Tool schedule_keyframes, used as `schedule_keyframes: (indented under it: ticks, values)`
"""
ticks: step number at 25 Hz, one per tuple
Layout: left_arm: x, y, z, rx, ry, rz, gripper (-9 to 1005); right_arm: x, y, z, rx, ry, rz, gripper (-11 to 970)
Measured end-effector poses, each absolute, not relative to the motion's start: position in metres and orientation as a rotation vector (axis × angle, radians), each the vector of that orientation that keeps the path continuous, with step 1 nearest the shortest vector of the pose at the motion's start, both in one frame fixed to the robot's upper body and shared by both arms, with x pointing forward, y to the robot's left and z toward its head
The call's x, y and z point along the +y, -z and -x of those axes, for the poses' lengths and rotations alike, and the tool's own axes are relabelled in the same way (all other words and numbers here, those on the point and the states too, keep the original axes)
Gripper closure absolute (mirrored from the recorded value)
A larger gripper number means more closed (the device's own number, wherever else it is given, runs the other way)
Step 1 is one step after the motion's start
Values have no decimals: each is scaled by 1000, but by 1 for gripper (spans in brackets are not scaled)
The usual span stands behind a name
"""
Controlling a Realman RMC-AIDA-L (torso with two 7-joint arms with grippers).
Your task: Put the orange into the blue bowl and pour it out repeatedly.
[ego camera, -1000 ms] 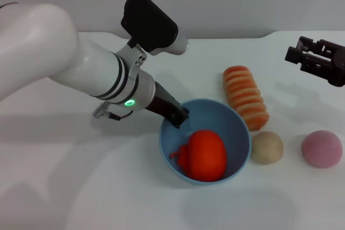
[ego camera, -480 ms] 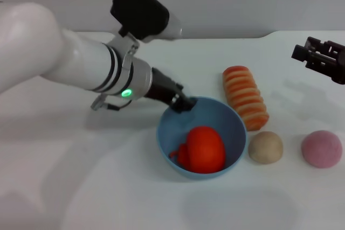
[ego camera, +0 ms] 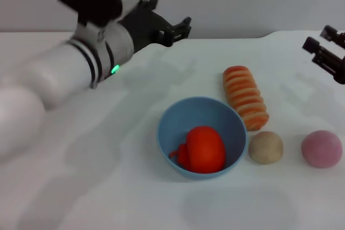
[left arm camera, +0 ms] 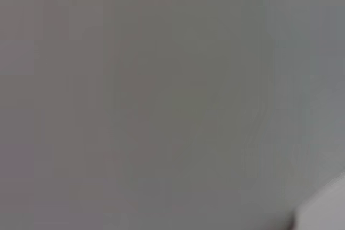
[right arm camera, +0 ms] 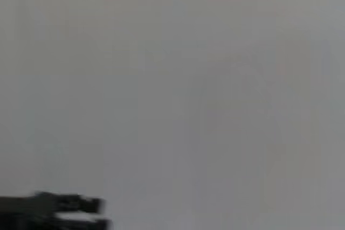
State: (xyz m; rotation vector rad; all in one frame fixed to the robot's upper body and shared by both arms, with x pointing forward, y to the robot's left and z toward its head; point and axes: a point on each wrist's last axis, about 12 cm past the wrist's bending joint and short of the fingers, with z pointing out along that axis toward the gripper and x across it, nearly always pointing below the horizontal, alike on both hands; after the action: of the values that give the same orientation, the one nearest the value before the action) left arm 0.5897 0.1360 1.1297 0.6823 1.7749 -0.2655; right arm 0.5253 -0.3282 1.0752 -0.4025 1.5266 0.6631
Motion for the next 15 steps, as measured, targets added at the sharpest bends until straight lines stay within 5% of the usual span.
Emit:
schedule_keyframes:
  ticks: [8,15]
  values:
    - [141,-1091,-544,1430,131,-527,213,-326,-1036,-513,1448,-203,242,373]
    - [148,-1068,-522,1398,118,-510,185,-323,-1022,-499,1461,-132,79,373]
